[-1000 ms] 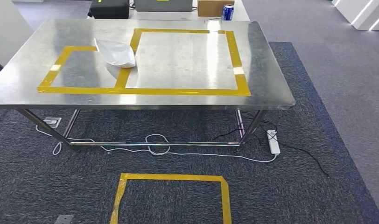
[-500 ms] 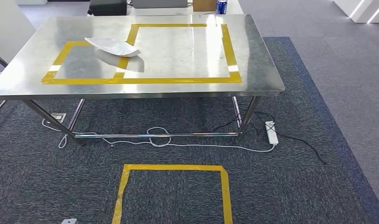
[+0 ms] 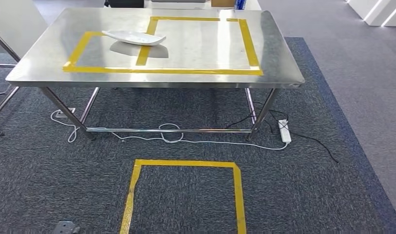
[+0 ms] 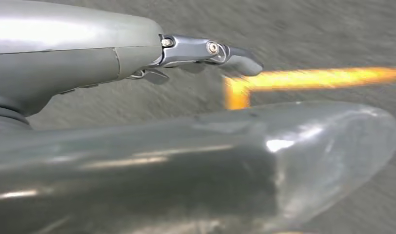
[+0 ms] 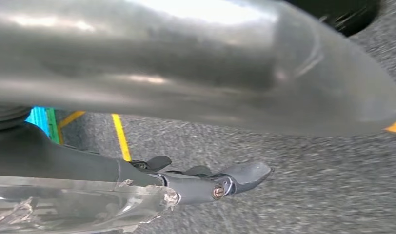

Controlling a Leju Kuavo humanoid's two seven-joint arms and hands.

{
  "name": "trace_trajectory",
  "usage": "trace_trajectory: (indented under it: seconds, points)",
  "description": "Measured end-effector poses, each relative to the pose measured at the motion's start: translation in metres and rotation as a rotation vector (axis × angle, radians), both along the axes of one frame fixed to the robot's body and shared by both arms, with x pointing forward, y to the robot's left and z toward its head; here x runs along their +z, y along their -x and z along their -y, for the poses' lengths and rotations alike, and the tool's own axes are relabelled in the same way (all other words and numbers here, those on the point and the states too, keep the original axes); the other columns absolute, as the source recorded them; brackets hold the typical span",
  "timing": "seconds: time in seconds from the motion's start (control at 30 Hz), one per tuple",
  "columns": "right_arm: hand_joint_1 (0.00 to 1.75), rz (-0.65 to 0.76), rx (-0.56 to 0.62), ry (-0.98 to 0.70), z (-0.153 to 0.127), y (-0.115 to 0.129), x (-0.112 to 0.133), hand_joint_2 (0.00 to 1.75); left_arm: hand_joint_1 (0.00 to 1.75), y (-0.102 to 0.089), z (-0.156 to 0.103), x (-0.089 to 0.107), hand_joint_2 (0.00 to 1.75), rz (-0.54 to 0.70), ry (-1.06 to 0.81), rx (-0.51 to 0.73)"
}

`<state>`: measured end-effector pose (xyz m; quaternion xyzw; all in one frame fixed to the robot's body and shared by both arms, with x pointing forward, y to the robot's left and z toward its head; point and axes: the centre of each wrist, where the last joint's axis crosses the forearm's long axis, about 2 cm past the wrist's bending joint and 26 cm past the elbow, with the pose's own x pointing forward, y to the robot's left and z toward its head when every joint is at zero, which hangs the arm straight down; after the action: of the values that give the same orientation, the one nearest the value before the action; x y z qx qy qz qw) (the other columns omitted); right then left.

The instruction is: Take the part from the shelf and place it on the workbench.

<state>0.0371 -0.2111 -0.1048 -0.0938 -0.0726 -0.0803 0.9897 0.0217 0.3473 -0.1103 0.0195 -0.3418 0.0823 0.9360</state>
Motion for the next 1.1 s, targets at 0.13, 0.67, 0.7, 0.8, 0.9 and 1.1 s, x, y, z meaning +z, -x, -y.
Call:
trace_trajectory:
  seconds: [0.13,0.67,0.7,0.8,0.9,1.1]
  points:
    - [0.00,0.004,0.000,-0.012,-0.001,-0.004,0.001,0.00,0.00,-0.005,0.000,0.001,0.00,0.071,0.047,0.052]
    - [0.00,-0.026,0.039,-0.003,-0.001,-0.004,0.001,0.00,0.00,-0.011,0.024,-0.001,0.00,-0.226,0.018,-0.009]
    - [0.00,-0.026,0.038,-0.009,-0.002,-0.004,0.001,0.00,0.00,-0.011,0.028,-0.001,0.00,-0.214,0.056,0.031]
    - [0.00,-0.032,0.030,-0.018,-0.002,-0.002,0.000,1.31,0.00,-0.008,0.037,-0.002,0.00,-0.216,0.093,0.068]
    - [0.00,-0.041,0.032,-0.016,-0.002,-0.003,0.000,0.87,0.00,-0.008,0.042,-0.002,0.00,-0.259,0.084,0.072]
    - [0.00,-0.010,-0.006,-0.050,-0.002,-0.007,0.001,0.00,0.00,-0.007,0.051,-0.003,0.00,-0.321,0.080,0.058]
